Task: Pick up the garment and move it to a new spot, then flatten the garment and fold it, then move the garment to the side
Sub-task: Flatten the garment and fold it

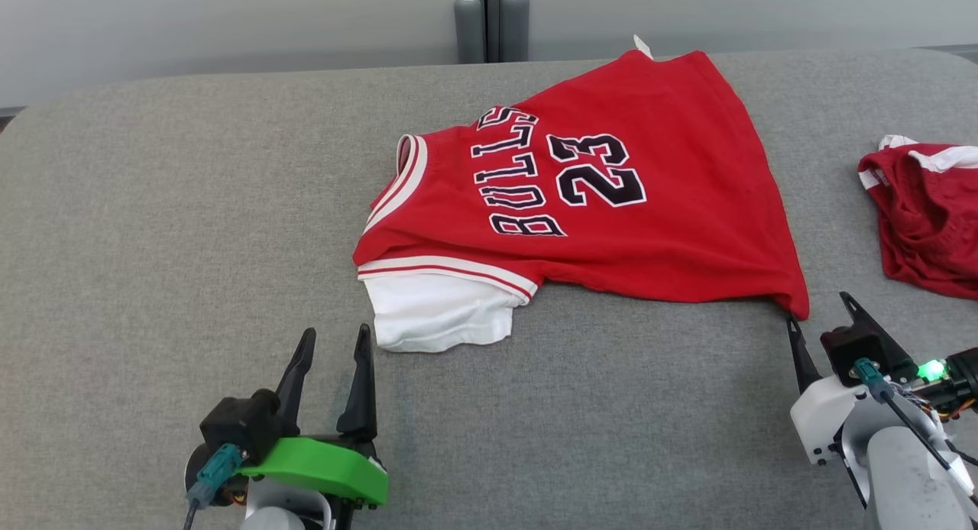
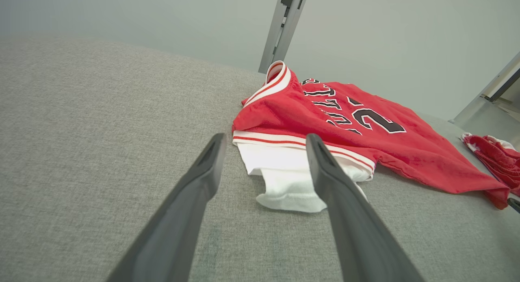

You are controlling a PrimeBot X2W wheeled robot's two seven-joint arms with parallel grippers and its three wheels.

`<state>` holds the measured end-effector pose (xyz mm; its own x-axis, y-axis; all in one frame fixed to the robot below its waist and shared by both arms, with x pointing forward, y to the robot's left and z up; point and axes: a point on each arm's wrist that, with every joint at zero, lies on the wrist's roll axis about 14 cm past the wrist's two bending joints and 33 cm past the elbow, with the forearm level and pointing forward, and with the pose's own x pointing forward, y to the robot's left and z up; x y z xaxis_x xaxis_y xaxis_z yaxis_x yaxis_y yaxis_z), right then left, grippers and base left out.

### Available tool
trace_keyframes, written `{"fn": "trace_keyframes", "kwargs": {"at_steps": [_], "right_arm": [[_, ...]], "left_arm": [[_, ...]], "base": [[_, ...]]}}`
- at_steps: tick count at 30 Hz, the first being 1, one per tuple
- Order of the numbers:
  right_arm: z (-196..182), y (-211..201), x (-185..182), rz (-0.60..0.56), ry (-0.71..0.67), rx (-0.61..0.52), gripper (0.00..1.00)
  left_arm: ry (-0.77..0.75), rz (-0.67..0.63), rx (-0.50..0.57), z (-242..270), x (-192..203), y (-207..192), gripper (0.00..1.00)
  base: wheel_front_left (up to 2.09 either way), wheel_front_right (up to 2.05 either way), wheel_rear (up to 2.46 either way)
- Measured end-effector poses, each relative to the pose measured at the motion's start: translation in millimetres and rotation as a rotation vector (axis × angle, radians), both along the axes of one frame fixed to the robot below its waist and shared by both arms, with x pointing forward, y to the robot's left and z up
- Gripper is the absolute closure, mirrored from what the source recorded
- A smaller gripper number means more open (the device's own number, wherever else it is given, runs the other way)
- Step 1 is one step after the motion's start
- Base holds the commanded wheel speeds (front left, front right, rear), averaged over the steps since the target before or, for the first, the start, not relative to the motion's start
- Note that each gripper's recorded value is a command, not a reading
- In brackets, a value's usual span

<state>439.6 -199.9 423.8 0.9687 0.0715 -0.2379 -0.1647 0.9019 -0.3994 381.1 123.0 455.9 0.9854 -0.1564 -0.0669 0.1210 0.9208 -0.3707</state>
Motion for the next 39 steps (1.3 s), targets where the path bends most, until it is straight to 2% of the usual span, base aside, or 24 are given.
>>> {"fn": "trace_keyframes", "kwargs": {"at_steps": [7, 14, 22, 33, 39], "right_arm": [[17.5, -8.7, -19.0, -0.054, -0.068, 0.066, 0.0], [66.3, -11.2, -23.2, -0.072, -0.224, 0.136, 0.0], [100.6, 2.9, -31.6, -0.054, -0.326, 0.301, 0.0], [98.2, 37.8, -44.1, 0.01, -0.3, 0.488, 0.0], [91.2, 37.5, -51.5, -0.004, -0.28, 0.532, 0.0]], "left_arm": [[0.01, -0.007, 0.0, -2.9, -4.5, -2.2, 0.0], [-0.004, -0.037, 0.003, 1.9, -6.6, -10.5, 0.0], [-0.047, -0.062, 0.007, 15.9, -16.3, -17.5, 0.0], [-0.067, -0.016, 0.006, 20.9, -40.3, -3.5, 0.0], [-0.061, 0.006, 0.002, 19.2, -46.8, 1.0, 0.0]], "base": [[0.0, 0.0, 0.0], [0.0, 0.0, 0.0], [0.0, 0.0, 0.0], [0.0, 0.0, 0.0], [0.0, 0.0, 0.0]]}}
